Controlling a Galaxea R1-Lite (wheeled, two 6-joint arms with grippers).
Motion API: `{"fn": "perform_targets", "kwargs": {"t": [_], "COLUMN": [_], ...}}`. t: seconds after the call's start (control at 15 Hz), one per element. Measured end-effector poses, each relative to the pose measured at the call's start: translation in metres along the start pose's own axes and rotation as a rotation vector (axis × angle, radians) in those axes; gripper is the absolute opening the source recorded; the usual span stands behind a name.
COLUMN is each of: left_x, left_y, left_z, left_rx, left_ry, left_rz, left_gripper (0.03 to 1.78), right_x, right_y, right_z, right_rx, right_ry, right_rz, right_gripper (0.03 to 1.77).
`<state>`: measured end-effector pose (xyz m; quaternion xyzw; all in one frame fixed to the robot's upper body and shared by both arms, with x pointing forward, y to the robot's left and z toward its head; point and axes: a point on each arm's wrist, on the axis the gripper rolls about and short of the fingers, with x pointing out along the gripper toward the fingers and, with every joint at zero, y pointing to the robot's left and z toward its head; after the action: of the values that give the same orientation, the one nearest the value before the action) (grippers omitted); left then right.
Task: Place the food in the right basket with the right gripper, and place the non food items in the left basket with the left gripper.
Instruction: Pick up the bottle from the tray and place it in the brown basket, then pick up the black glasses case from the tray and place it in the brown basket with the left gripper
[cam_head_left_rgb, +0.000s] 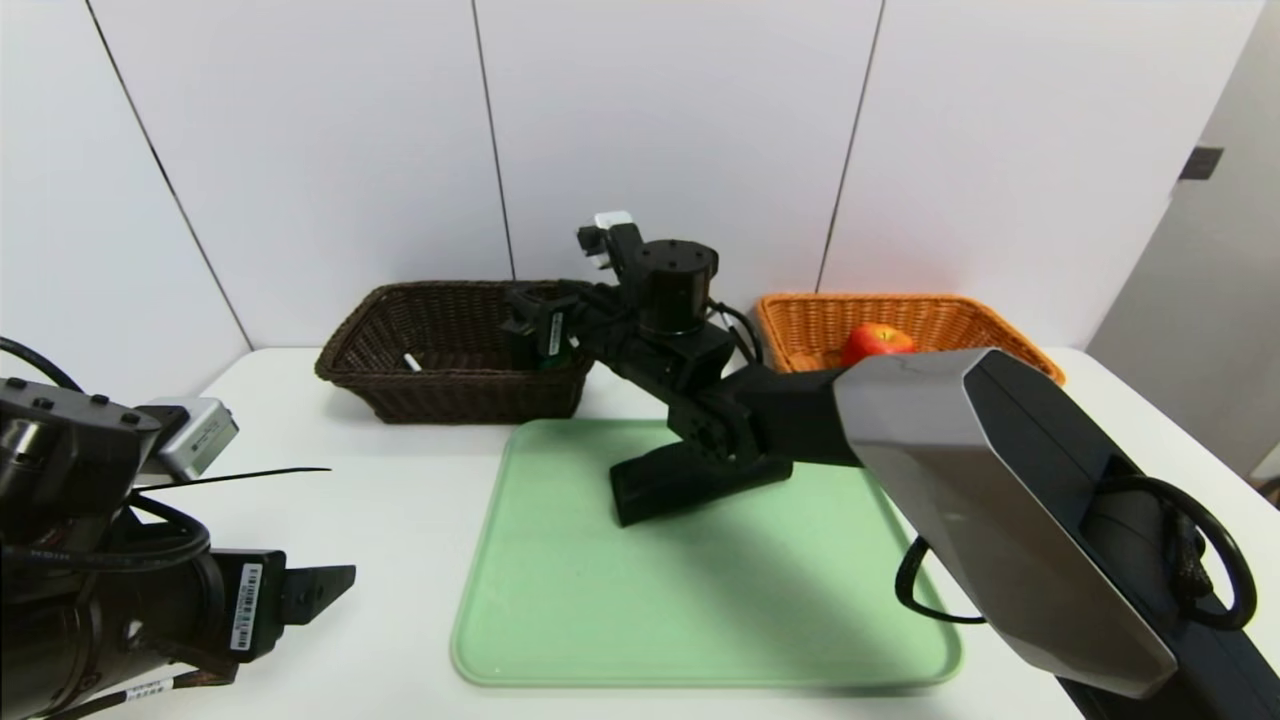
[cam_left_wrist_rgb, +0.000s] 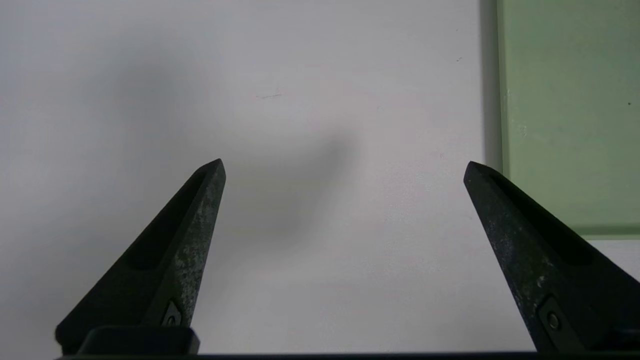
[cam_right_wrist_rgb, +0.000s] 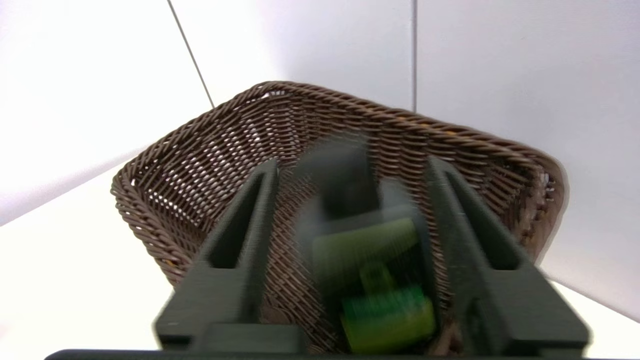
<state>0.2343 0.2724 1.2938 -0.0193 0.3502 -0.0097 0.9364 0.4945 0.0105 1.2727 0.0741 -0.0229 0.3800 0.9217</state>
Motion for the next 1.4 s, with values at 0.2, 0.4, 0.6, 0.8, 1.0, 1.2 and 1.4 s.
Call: {"fn": "perform_targets", "kwargs": {"t": [0.2, 0.4, 0.6, 0.8, 1.0, 1.2, 1.4], "left_x": [0.000, -0.001, -0.003, -0.005, -0.008, -0.018, -0.030], "left_y": [0.000, 0.000, -0.001, -0.002, -0.004, -0.009, -0.024], "left_z": [0.000, 0.002, 0.007, 0.015, 0.023, 0.044, 0.067], "left_rx": [-0.001, -0.003, -0.008, 0.008, 0.034, 0.020, 0.048], "left_ry": [-0.002, -0.008, -0.028, -0.069, -0.095, -0.157, -0.208], "left_rz": [0.000, -0.003, 0.000, 0.044, 0.045, -0.019, -0.173], "left_gripper": [1.69, 1.69, 1.69, 1.69, 1.69, 1.69, 1.69], "right_x": [0.000, -0.001, -0.006, -0.016, -0.029, -0.051, -0.081], "right_y": [0.000, 0.000, 0.002, 0.003, -0.010, -0.019, -0.036], "right_z": [-0.001, 0.003, 0.023, 0.053, 0.089, 0.133, 0.173], "right_rx": [0.000, 0.010, -0.002, -0.116, -0.229, -0.235, -0.240], "right_ry": [0.001, -0.011, -0.042, -0.063, -0.129, -0.181, -0.162], "right_rz": [0.000, 0.001, -0.015, -0.154, -0.229, -0.216, -0.257], "right_gripper": [1.28, 1.41, 1.51, 1.57, 1.62, 1.65, 1.67]}}
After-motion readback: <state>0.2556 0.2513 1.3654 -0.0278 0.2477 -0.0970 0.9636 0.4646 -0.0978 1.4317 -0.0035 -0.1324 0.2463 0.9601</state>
